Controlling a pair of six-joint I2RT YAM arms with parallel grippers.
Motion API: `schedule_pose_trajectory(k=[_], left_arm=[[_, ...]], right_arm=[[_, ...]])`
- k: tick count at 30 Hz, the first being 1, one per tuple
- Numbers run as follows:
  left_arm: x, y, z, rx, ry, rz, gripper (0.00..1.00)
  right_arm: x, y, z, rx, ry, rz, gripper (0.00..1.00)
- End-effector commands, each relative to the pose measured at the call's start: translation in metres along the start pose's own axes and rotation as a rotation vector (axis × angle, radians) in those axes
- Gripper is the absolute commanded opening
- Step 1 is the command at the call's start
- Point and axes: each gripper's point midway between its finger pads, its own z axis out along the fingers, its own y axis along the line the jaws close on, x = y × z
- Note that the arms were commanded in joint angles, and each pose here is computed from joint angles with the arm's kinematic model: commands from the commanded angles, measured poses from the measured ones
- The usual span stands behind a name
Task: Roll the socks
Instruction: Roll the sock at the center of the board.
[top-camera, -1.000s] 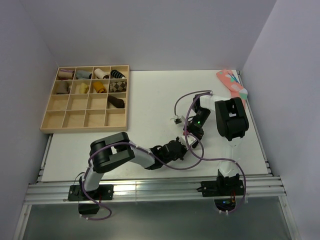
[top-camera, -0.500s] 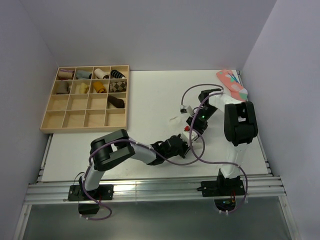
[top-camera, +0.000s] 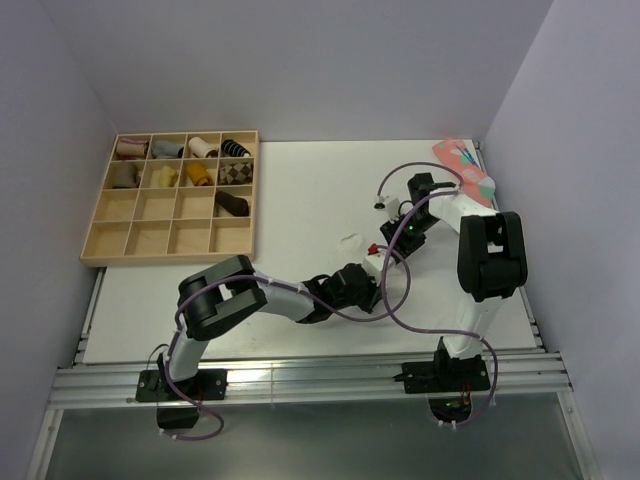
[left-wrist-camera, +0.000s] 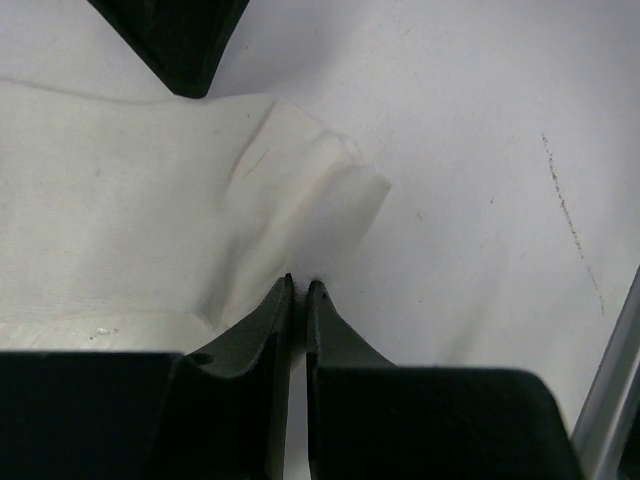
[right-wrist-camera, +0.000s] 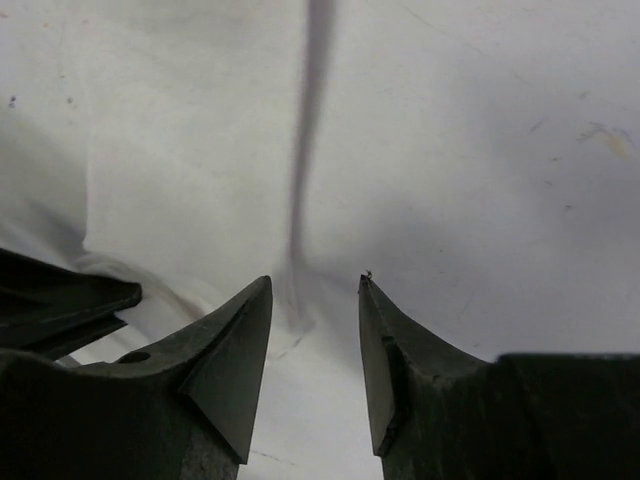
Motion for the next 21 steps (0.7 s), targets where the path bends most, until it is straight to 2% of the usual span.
schedule_pose_trajectory(k=[1,7,12,15,21], left_arm=[[0.036,0.005,-0.012,-0.020,0.153,-0.026,0.00],[0.040,0.005,-0.009,-0.021,0.174,-0.026,0.00],[0.039,0.002,-0.004,-0.013,0.186,-0.029,0.00],[0.039,0.003,-0.002,-0.020,0.206,-0.031,0.00],[0.042,0.000,-0.001,-0.007,0.245,-0.063,0.00]], right_arm=[[-0.010,-0.014,-0.011,0.095,-0.052,0.012,0.49],[-0.005,-0.001,-0.006,-0.004,-0.020,-0.004,0.56],[0.003,0.003,0.006,-0.055,0.022,-0.012,0.57],[0.007,0.004,0.011,-0.067,0.045,-0.007,0.54],[0.002,0.005,0.021,-0.072,0.067,-0.022,0.39]])
